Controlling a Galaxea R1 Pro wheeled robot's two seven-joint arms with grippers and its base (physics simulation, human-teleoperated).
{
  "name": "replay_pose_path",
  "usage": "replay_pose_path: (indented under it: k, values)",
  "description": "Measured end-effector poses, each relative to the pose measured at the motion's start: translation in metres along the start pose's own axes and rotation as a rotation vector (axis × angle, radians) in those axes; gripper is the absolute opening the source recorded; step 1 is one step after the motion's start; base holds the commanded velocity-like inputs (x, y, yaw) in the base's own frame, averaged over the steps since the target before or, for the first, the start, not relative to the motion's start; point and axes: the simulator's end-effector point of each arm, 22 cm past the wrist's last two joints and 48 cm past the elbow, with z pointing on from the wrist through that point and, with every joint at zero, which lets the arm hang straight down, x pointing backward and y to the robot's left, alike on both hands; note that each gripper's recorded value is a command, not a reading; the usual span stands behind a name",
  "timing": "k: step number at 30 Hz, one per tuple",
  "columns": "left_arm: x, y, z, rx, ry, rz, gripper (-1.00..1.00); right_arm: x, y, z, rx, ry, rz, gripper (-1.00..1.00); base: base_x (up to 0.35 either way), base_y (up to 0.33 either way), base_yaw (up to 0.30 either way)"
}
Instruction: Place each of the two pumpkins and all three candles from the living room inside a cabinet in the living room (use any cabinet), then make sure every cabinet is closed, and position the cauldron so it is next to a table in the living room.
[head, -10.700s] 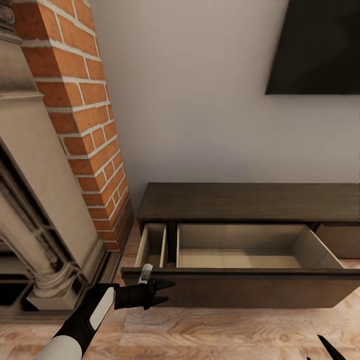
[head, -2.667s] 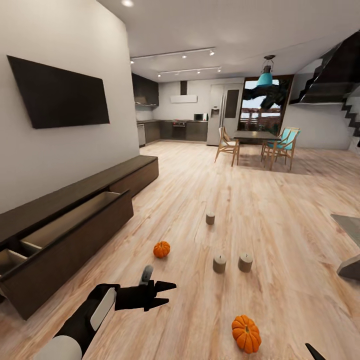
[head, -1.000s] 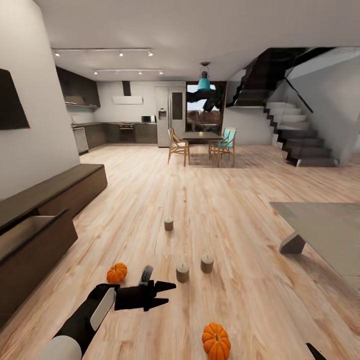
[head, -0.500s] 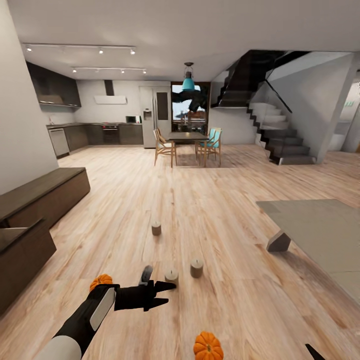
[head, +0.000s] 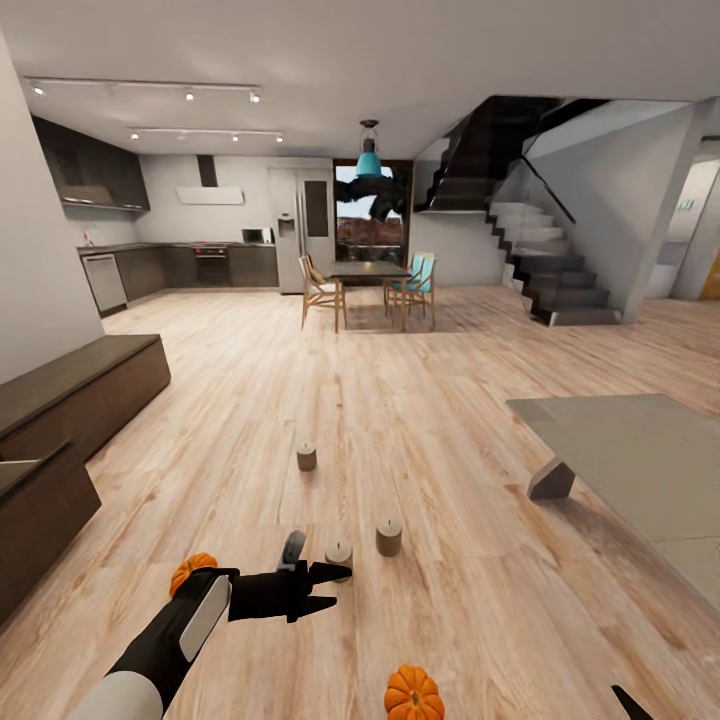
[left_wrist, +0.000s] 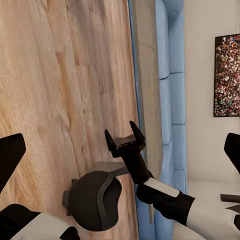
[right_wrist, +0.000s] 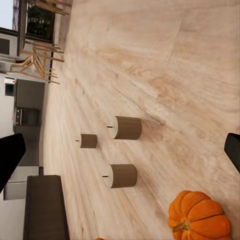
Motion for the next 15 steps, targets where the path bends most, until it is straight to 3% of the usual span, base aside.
replay_pose_path:
  k: [8,15]
  values:
    - [0.0001,-0.0001,0.0001,0.000,0.000,0.000,1.00,-0.0005,0.0007,-0.0001,-0.003,-0.001,0.000,1.00,0.032,0.113,-0.019]
    - [0.0003,-0.0004,0.0006,0.001,0.001,0.000,1.00,0.0000,0.0032,0.0009,-0.012,0.002,-0.017,1.00,0.043,0.039,-0.169]
